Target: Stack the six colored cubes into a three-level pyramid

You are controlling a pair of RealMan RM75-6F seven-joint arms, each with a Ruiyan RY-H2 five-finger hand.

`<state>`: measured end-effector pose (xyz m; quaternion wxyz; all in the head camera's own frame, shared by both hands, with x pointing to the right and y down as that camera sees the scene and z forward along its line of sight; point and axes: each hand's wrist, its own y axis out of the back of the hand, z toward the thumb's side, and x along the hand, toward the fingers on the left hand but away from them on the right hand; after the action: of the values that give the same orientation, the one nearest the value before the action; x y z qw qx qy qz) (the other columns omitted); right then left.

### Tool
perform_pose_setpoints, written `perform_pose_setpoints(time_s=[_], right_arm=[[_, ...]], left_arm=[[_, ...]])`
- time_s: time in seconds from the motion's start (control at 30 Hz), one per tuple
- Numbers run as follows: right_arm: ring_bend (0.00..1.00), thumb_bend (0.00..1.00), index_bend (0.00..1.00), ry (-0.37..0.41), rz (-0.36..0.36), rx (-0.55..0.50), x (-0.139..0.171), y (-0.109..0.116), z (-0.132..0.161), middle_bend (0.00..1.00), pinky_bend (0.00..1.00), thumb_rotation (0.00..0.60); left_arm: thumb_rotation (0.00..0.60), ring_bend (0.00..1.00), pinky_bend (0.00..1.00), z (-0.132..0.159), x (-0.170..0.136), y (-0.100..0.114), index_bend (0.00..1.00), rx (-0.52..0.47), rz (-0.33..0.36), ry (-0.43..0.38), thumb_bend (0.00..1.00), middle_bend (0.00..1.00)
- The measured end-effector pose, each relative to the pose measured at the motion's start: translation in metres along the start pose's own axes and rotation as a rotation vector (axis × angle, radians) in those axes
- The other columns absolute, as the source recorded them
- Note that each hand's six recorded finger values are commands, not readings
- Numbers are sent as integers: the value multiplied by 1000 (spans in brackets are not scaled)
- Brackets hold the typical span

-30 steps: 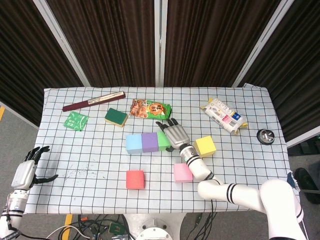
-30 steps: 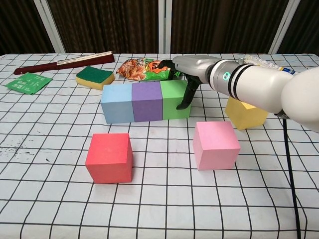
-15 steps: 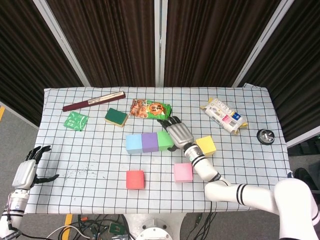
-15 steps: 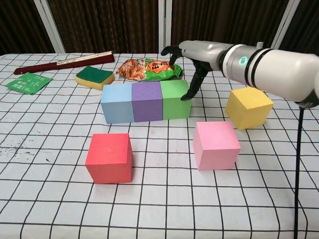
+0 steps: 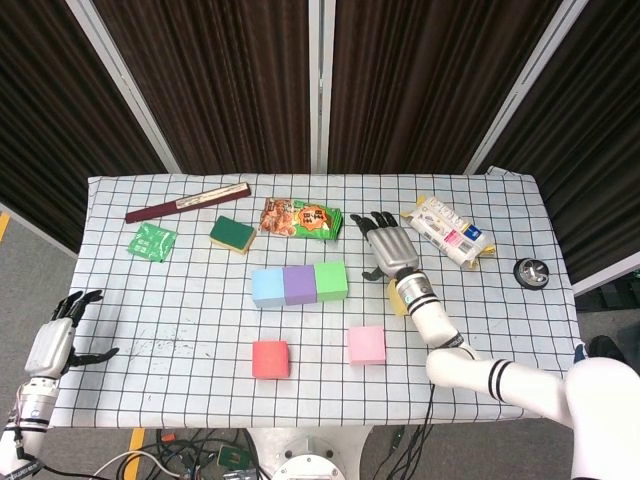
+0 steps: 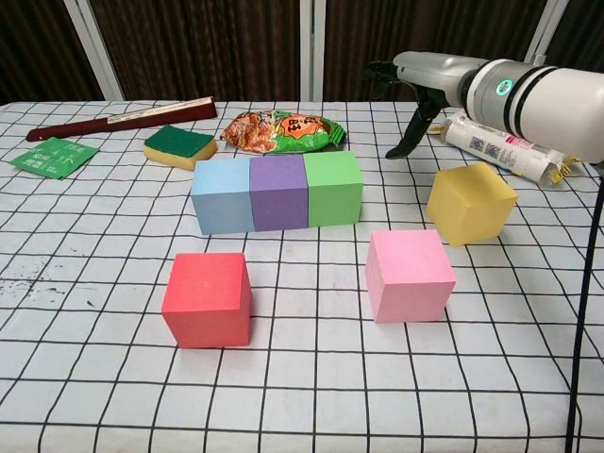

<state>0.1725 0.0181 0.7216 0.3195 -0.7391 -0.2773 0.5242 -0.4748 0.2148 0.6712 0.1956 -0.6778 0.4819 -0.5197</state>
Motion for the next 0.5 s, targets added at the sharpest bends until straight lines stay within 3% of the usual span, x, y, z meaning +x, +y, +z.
perform_pose_setpoints(time_s=[0.5], right_arm=[[0,145,0,3,37,-24,-29,-35,28,148,0,600]], left_arm=[[600,42,60,-4,-1,-1,133,1,-4,11,0,161]])
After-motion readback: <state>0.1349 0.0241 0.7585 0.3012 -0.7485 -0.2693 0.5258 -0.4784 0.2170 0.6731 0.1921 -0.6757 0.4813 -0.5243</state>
